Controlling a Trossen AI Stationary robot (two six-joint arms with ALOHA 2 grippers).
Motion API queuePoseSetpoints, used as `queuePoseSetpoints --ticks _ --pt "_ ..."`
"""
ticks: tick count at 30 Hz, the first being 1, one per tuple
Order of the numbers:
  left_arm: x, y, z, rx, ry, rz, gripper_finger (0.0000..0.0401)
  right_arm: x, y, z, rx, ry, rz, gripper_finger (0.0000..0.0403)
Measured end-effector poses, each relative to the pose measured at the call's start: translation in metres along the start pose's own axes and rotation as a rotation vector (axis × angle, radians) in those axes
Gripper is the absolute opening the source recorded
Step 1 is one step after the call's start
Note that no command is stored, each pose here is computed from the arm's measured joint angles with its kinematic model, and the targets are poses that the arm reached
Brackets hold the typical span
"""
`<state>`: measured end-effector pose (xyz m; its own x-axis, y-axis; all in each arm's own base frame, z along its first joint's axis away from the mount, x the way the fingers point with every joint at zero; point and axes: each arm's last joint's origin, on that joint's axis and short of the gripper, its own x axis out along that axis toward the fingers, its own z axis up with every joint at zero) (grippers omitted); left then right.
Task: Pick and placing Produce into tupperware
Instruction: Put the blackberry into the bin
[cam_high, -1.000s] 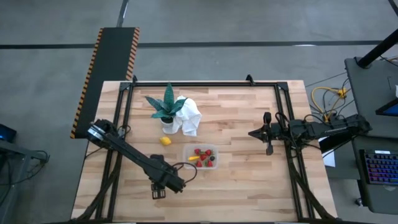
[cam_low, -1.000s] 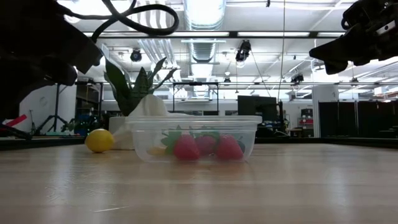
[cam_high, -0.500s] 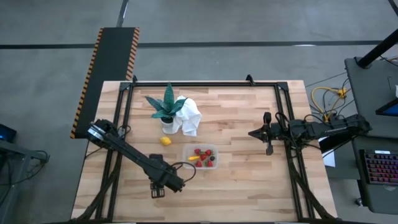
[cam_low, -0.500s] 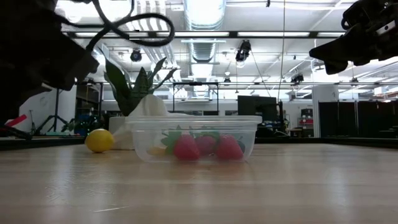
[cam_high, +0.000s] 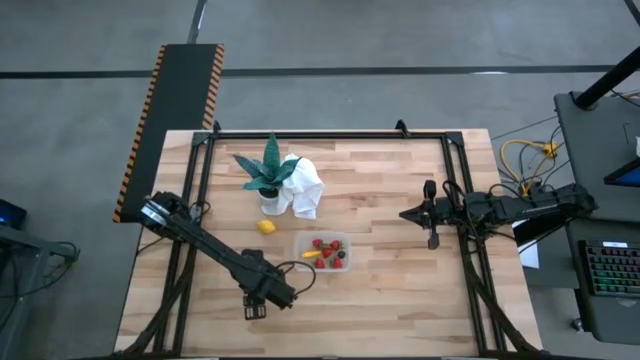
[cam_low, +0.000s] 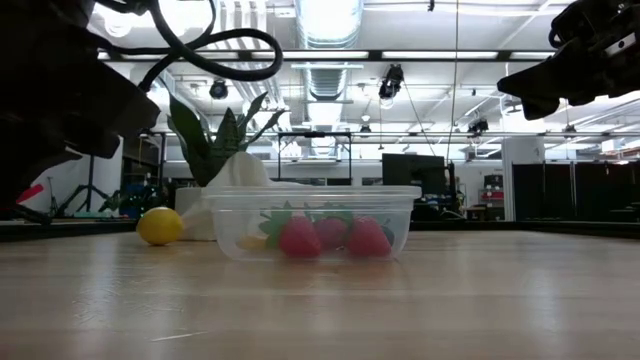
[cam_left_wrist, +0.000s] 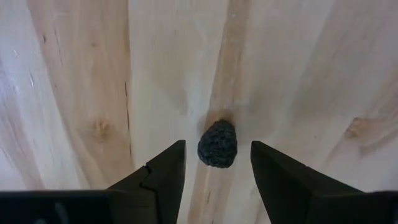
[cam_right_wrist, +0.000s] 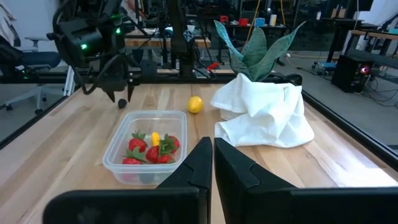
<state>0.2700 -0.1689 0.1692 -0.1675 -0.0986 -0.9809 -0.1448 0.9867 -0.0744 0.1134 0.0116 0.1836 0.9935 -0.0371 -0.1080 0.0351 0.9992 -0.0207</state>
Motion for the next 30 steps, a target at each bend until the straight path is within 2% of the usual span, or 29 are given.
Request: queuePoseSetpoints --ticks 30 --pt "0.012 0.005 -0.004 -0.004 0.022 0.009 0.0167 0.000 0.000 0.000 -0.001 0.000 0.000 0.0009"
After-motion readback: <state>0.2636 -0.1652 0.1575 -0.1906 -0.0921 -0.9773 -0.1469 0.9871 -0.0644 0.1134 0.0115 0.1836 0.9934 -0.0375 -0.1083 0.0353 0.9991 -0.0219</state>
